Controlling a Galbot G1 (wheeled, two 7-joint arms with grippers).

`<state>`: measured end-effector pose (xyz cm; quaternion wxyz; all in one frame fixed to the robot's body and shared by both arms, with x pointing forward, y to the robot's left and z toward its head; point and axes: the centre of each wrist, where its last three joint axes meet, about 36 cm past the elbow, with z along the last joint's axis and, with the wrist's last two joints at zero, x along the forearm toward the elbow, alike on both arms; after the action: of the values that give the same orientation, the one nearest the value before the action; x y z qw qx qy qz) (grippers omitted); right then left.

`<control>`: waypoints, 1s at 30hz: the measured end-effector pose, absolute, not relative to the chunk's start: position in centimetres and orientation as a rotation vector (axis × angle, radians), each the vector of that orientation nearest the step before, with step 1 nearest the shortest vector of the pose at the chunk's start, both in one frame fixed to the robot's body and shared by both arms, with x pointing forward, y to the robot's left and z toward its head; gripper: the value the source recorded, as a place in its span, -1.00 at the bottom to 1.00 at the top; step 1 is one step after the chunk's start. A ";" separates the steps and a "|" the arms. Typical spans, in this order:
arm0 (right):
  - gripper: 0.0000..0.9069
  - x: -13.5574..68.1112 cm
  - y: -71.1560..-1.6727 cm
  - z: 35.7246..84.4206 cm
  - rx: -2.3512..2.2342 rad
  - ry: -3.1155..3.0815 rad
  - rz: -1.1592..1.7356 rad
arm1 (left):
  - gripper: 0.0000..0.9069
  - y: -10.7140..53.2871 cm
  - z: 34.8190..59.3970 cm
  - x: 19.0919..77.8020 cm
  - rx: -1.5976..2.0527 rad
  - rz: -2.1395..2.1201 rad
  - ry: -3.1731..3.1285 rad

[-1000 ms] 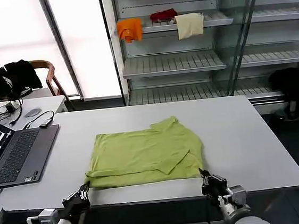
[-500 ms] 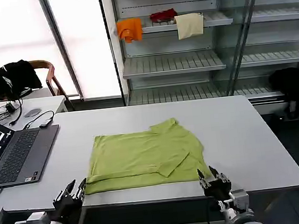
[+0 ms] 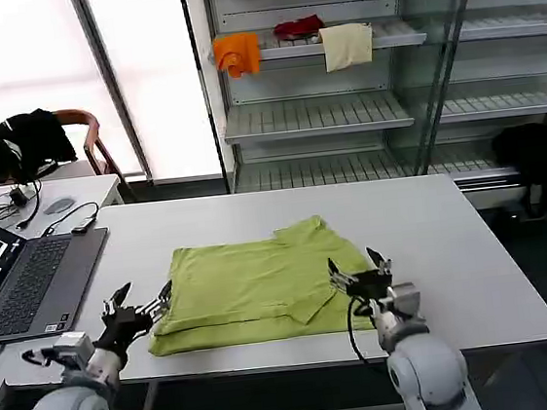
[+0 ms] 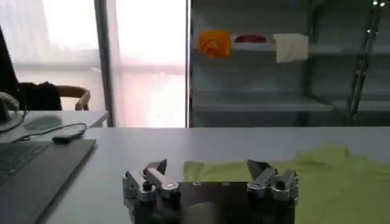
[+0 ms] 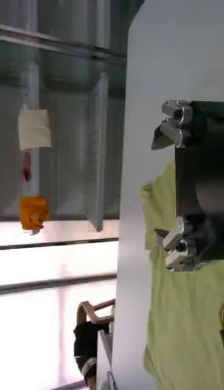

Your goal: Fold and organize the clothes.

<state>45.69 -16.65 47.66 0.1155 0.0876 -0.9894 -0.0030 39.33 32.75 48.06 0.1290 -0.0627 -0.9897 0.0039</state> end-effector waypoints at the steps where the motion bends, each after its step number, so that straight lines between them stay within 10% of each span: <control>1: 1.00 46.7 -16.5 47.6 0.254 -2.894 -0.013 | 1.00 32.9 48.1 40.2 -0.194 0.003 -2.877; 30: 1.00 63.6 -14.5 45.1 0.168 -2.705 0.052 | 1.00 34.4 44.1 56.7 -0.249 -0.003 -2.700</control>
<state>63.56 -14.48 45.07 0.2136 0.0604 -0.9749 0.0189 56.75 34.45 44.07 0.2133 -0.0898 -0.9729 -0.0010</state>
